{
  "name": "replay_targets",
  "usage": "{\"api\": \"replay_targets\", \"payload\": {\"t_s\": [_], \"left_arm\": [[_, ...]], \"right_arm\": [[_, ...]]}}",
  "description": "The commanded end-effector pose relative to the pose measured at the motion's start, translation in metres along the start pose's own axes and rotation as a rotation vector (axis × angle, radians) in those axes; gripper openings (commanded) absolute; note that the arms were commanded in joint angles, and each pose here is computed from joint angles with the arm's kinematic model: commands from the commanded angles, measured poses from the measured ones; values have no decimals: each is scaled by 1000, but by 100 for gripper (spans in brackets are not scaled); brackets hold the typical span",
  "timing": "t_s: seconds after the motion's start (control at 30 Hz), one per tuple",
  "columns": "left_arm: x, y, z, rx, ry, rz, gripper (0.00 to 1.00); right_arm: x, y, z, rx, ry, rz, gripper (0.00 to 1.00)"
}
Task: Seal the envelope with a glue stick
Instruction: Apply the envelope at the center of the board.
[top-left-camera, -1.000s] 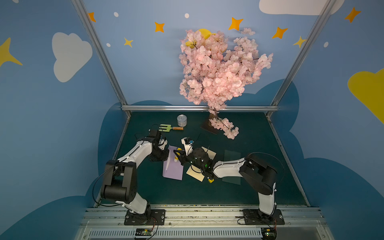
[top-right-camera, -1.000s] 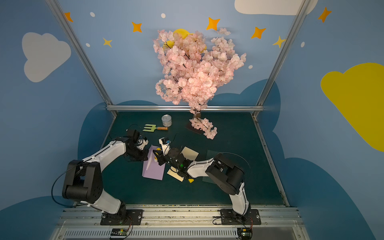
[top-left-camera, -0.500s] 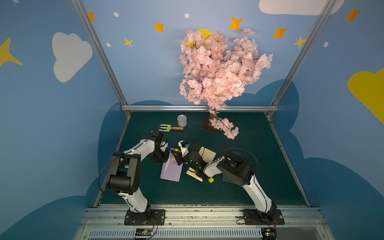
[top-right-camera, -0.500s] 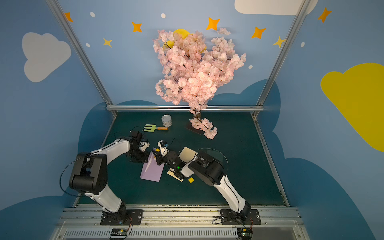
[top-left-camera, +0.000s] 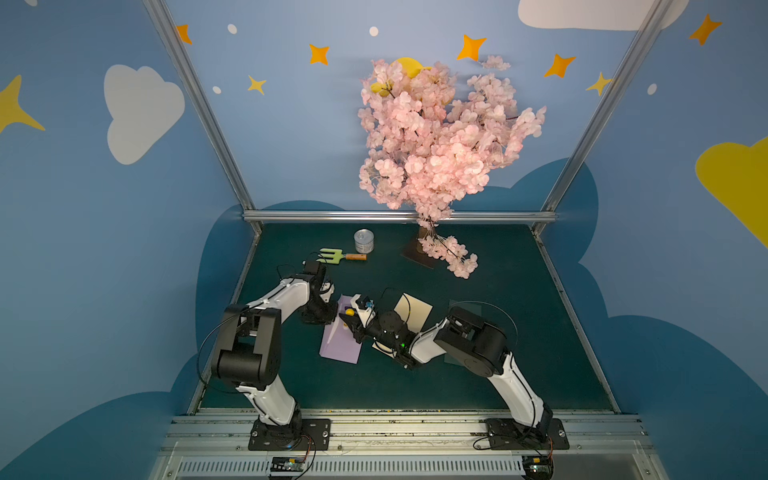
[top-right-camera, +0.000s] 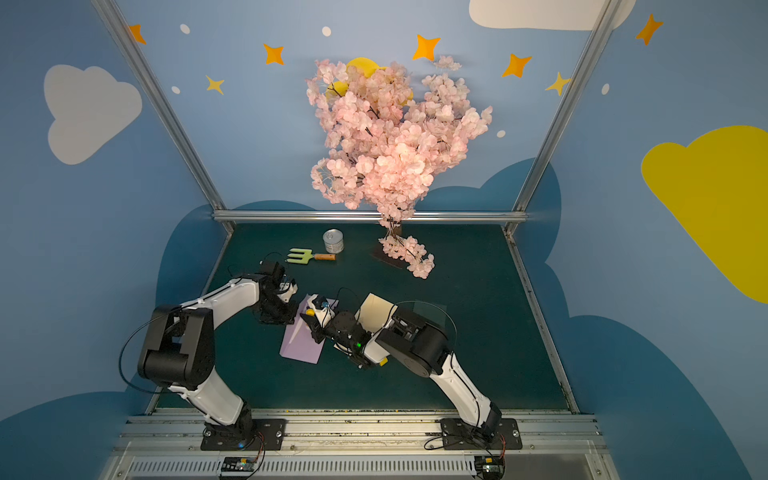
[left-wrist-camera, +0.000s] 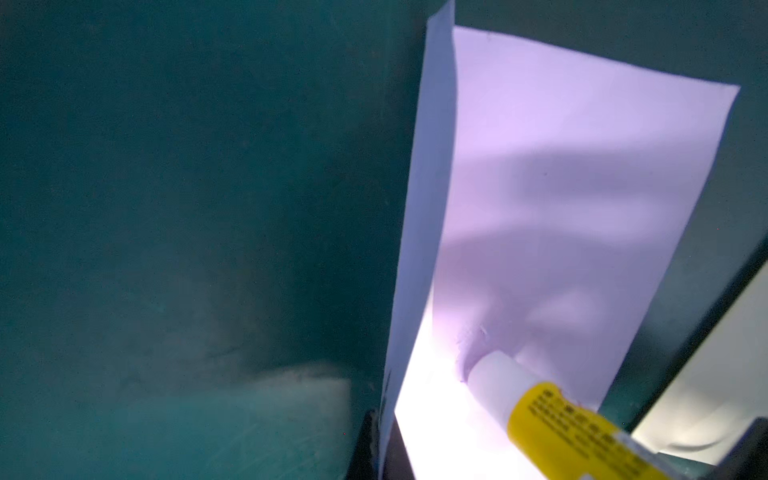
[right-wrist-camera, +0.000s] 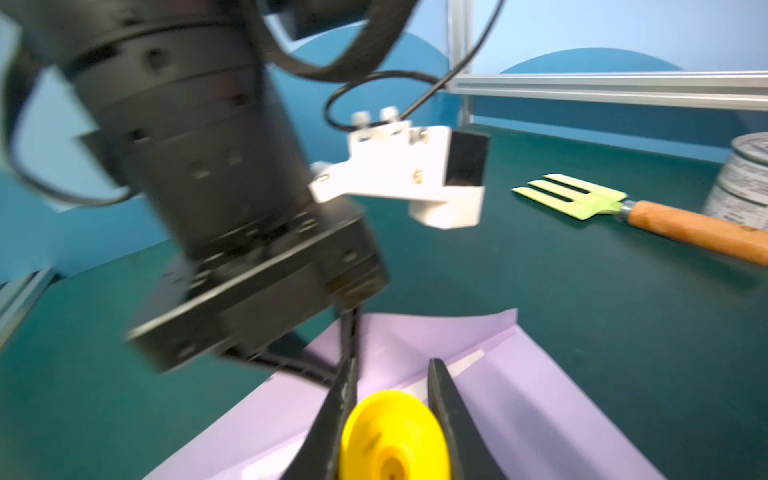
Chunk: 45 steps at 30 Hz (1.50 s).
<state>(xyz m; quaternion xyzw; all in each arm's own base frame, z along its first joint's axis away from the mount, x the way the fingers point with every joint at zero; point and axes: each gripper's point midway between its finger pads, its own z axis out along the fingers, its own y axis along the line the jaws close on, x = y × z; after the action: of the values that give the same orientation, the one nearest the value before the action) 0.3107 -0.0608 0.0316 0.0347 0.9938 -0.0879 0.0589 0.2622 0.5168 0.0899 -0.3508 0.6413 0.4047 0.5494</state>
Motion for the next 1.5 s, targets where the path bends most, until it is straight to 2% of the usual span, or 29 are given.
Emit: {"api": "replay_targets", "payload": {"t_s": [0.0, 0.13, 0.33, 0.63, 0.77, 1.07, 1.17, 1.3, 1.47], "left_arm": [[-4, 2, -5, -4, -18, -14, 3], [-5, -1, -5, 6, -20, -15, 2], [-2, -1, -6, 8, -18, -12, 2], [-2, -3, -6, 17, -21, -12, 2], [-3, -2, -6, 14, -22, -15, 2], [-5, -2, -7, 14, -24, -22, 2], [-6, -3, -7, 20, -25, -24, 2], [-6, -5, -7, 27, -24, -21, 2], [-5, -5, -7, 25, -23, -21, 2]], "right_arm": [[15, 29, -9, -116, 68, 0, 0], [13, 32, -2, -130, 71, 25, 0], [22, -22, 13, 28, 100, 61, 0], [13, -73, 32, 240, 119, -27, 0], [13, -59, 31, 183, 121, -31, 0], [10, 26, 0, -124, 88, -11, 0], [7, 30, -8, -146, 58, 20, 0], [17, 12, 4, -52, 117, -7, 0], [15, -46, 17, 186, 153, -39, 0]]}}
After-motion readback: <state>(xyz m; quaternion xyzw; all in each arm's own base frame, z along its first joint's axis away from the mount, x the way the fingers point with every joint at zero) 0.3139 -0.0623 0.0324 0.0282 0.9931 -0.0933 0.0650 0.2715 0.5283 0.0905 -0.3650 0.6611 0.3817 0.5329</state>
